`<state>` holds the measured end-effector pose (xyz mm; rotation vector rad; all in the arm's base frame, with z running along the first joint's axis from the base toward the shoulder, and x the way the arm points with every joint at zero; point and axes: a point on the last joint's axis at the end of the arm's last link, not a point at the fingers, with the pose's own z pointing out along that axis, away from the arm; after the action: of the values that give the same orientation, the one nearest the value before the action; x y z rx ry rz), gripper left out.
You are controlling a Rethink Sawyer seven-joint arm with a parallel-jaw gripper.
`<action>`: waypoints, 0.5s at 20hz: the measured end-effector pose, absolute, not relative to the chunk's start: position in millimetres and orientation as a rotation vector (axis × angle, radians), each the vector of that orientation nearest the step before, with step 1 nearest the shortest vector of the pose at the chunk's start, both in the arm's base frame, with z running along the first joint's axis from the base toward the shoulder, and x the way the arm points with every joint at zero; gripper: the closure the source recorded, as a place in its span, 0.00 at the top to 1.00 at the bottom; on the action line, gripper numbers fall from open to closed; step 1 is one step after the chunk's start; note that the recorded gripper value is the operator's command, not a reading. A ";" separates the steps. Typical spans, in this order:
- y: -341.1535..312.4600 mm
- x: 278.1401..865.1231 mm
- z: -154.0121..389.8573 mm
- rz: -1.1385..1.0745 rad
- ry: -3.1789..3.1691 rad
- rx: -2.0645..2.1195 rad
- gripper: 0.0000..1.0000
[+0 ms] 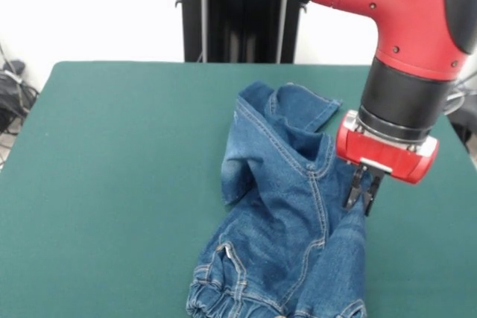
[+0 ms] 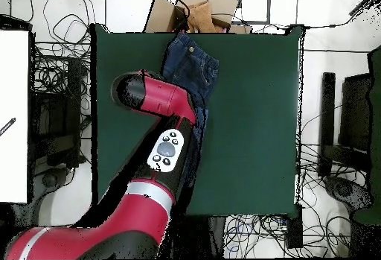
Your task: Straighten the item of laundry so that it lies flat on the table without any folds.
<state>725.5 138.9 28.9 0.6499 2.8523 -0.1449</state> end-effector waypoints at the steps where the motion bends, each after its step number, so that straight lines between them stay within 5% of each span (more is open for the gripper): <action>1: 138.2 724.7 26.8 -0.147 2.855 0.651 0.00; 10: 141.4 726.0 15.7 -0.152 2.862 0.637 0.00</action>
<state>726.0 141.4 15.7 0.6370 2.8620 -0.1517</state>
